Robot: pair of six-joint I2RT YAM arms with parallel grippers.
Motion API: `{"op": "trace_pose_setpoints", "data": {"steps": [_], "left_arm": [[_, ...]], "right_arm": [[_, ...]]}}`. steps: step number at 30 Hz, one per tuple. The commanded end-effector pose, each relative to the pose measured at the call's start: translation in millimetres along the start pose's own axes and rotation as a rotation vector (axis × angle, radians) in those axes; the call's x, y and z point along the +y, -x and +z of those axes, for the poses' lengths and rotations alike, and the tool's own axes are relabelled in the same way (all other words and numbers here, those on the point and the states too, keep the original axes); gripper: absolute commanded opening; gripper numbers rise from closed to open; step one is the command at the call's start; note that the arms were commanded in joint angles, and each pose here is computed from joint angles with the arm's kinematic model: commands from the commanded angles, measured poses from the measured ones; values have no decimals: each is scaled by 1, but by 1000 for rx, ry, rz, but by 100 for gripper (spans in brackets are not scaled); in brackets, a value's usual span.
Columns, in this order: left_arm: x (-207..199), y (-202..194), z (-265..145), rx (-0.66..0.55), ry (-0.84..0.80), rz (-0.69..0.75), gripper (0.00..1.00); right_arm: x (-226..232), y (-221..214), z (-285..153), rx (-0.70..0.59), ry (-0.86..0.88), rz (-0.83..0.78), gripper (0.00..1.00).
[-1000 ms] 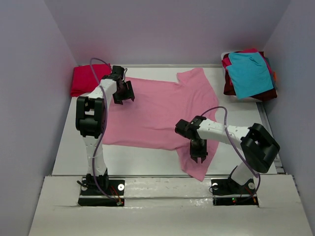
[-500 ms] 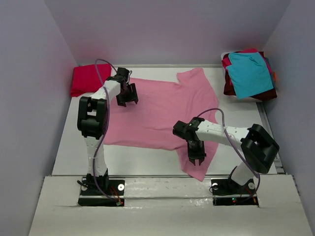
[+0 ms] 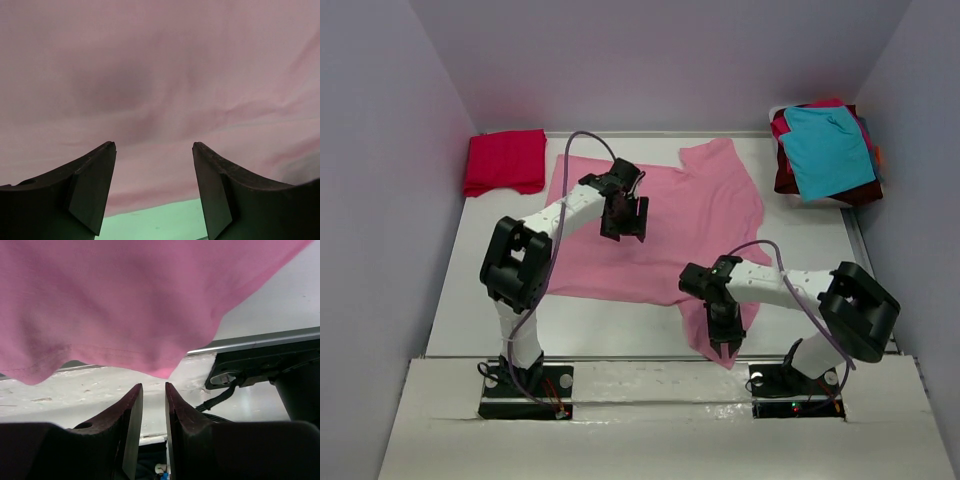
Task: Fold and stack the t-shirts
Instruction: Flatten the tshirt out
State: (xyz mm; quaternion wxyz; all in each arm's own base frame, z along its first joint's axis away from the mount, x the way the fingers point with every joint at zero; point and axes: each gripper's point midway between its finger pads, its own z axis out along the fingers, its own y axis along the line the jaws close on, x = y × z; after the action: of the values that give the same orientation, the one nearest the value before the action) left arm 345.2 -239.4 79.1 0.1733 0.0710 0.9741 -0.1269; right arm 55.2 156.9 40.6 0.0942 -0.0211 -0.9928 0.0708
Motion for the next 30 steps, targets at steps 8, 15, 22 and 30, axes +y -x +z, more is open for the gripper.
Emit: {"op": "trace_pose_setpoints", "data": {"steps": [8, 15, 22, 30], "left_arm": [[15, -33, 21, 139, 22, -33, 74], [18, -47, 45, 230, 29, -31, 73], [21, -25, 55, 226, 37, -37, 73], [46, 6, 56, 191, 47, -103, 73]], "right_arm": [[42, 16, 22, 3, 59, -39, 30], [33, 14, 36, 22, 4, -22, 30], [11, 1, 42, 46, -48, 47, 30], [-17, -21, 40, 68, -74, 140, 31]]}}
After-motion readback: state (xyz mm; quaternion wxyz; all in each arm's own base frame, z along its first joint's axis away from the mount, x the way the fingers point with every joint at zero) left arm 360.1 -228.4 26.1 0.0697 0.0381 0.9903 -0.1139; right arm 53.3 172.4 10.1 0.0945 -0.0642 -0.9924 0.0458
